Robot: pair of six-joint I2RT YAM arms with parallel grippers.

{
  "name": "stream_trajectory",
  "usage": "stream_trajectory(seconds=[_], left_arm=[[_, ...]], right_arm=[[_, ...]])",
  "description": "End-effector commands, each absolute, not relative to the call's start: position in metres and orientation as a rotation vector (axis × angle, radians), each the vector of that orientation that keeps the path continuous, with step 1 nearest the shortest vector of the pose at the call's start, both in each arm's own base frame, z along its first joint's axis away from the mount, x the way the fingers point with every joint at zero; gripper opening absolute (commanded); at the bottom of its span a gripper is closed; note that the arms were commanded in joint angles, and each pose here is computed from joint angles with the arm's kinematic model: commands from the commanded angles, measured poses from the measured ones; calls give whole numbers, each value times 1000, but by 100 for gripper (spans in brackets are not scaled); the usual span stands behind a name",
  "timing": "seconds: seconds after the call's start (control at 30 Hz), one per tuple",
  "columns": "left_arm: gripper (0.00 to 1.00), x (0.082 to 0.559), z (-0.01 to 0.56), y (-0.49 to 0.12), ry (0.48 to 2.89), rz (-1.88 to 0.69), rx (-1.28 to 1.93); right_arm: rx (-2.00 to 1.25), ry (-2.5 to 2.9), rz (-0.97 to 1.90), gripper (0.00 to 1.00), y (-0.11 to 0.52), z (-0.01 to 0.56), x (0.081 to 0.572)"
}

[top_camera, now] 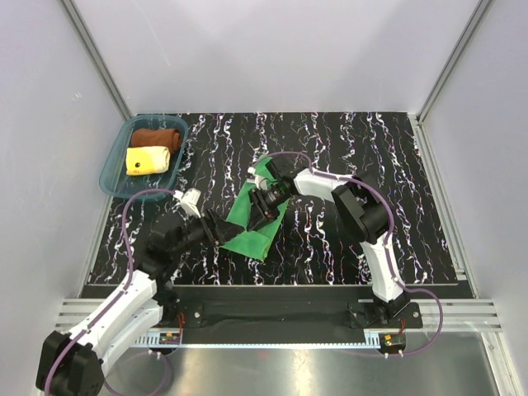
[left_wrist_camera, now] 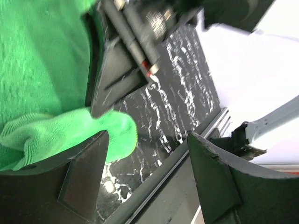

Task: Roll the towels
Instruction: Roll the towel

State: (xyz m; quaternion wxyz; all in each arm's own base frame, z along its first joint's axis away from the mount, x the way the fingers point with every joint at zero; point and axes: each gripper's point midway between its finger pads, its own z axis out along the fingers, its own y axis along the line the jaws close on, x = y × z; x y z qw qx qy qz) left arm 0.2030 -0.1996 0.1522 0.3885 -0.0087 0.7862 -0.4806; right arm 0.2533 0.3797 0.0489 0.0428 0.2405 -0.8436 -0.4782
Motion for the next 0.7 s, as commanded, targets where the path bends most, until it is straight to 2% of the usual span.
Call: stream_trajectory(seconds=[0.0,0.43,0.53,0.67], left_arm=[[73,209,153,-203,1950,-1227,-6],[73,229,113,-200,2027,-1128,-78],[73,240,99,-196,2061,-1064,-108],[72,254,90,-199,2088,-1036,-138]], right_arm=[[744,-2601,-1434,43,382,45,260],[746,-2707,-1339,46,374,32,277],[798,-2726,-1329,49,372,44,279],[863,-2853,-1226,59,358,59,292]])
